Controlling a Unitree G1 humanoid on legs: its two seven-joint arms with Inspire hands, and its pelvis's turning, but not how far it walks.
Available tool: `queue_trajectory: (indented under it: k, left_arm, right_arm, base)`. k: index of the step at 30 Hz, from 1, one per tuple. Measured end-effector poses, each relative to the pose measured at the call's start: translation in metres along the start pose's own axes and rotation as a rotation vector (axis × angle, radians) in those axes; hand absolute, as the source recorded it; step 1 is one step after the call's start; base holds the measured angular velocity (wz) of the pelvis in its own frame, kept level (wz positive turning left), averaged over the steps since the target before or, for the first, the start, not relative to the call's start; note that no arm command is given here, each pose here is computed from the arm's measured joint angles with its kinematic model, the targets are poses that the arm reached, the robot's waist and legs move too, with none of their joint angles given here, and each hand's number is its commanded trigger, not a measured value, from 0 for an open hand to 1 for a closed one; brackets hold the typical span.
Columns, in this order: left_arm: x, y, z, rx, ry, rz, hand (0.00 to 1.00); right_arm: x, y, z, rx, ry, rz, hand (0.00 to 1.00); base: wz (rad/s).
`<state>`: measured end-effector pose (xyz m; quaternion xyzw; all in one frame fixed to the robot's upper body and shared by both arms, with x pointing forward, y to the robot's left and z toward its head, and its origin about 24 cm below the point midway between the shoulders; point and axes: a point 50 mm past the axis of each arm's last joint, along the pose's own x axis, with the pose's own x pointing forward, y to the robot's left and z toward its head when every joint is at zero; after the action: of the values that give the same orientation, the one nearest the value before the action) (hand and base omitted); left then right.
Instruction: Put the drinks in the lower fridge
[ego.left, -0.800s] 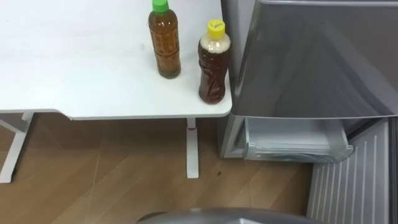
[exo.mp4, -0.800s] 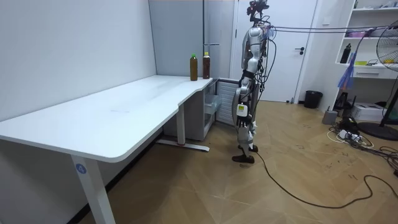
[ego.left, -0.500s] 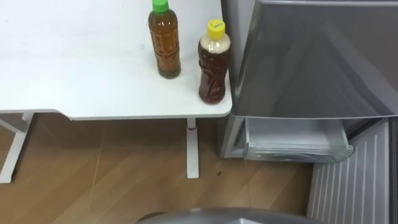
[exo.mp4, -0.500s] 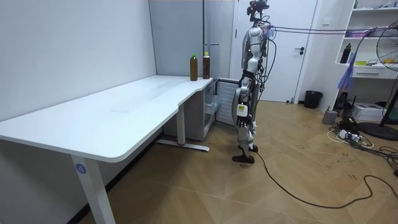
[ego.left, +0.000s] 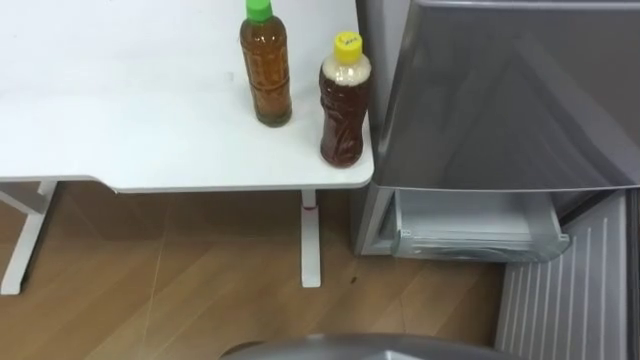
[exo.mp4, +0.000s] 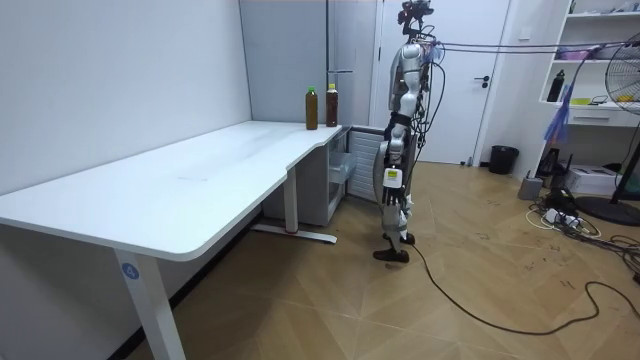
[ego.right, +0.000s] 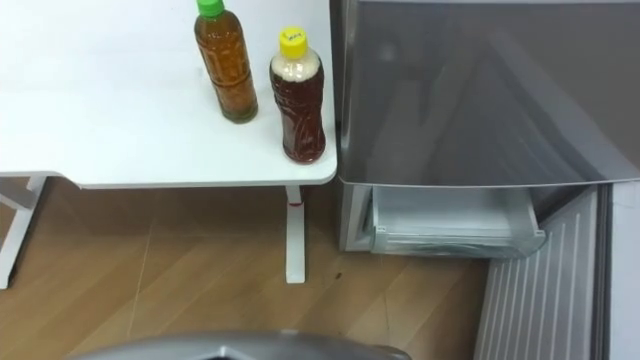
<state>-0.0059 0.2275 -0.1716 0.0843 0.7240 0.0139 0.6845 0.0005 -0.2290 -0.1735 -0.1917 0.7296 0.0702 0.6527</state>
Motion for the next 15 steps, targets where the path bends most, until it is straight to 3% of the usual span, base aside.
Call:
queue_trajectory:
  k: [8,13,15]
  left_arm:
    - [-0.001,0.01,0.0,-0.258,-0.034,0.099,0.0]
    - [-0.003,0.023,0.003,-0.65,-0.076,0.184,0.0]
    - [-0.004,0.028,0.005,-0.75,-0.092,0.218,0.0]
  right_arm:
    - [0.0,-0.004,-0.001,0.102,-0.007,0.003,0.0]
    - [0.0,-0.006,-0.001,0.133,-0.009,-0.005,0.0]
    - [0.0,-0.009,-0.001,0.154,-0.015,-0.015,0.0]
  base:
    - [0.0]
    - [-0.01]
    - [0.0]
